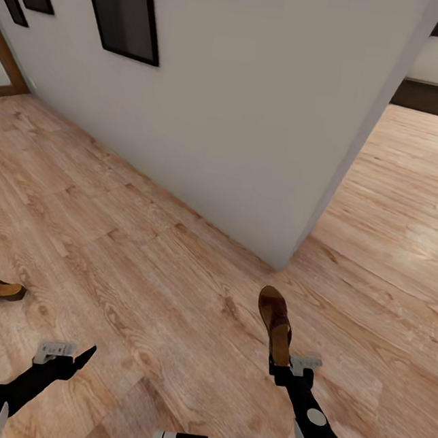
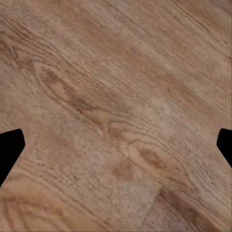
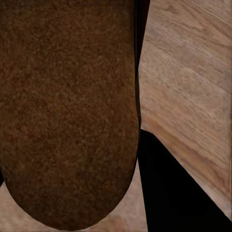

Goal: Pick up the two gym shoes and the two sandals from the corridor floor and place them onto the hallstand (shoe rack) in the corridor, making sure they are on the rack and not on the floor. Arrange them so the two gym shoes are next to each other and the two sandals are next to each other.

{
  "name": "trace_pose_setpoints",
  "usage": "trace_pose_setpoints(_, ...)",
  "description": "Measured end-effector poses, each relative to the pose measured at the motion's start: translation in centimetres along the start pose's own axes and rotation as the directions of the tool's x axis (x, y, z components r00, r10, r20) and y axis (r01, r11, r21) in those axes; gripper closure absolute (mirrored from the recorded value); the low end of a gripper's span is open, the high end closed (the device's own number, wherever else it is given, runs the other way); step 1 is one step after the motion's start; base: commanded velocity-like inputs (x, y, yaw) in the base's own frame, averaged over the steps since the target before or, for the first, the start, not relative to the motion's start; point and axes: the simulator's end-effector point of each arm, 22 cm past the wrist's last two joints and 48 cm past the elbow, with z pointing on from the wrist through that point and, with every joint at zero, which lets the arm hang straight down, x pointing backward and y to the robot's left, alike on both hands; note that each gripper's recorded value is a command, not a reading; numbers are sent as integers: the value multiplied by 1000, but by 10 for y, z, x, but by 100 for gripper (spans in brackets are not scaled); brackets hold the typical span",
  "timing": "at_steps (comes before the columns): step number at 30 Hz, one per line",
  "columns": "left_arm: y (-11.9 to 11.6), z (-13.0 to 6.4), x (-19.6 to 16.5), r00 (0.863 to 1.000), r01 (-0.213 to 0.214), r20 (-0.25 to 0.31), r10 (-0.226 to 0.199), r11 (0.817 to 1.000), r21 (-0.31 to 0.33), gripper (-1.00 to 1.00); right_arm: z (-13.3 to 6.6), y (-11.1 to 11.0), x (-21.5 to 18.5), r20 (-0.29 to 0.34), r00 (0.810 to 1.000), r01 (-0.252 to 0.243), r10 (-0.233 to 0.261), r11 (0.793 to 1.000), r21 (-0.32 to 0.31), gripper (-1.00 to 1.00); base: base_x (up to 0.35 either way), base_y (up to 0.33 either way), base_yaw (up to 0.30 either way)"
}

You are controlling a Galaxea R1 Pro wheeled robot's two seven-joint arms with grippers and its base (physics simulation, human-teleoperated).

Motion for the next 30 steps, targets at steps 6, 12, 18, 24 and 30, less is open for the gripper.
trace_pose_setpoints(6, -10, -3, 0, 997, -54, 50, 53, 998, 12, -100, -26, -7, 21, 5, 1000, 18, -18, 1000, 3, 100, 0, 0, 0)
trace_pose_setpoints(12, -17, -8, -7, 991, -84, 102, 81, 996, 22, -100, -46, -8, 45, -10, 1000, 24, -24, 1000, -1, 100, 0, 0, 0)
trace_pose_setpoints(18, -24, -11, -8, 989, -84, 123, 79, 996, 33, -100, -65, -6, 59, 27, 999, 29, -29, 1000, -9, 100, 0, 0, 0)
trace_pose_setpoints(24, -28, -16, -22, 985, -89, 154, 82, 995, 36, -100, -68, -7, 43, 70, 997, 28, -27, 1000, -6, 100, 0, 0, 0)
trace_pose_setpoints(30, -31, -21, -38, 979, -95, 187, 86, 995, 37, -100, -71, -9, 27, 101, 995, 27, -26, 1000, -2, 100, 0, 0, 0)
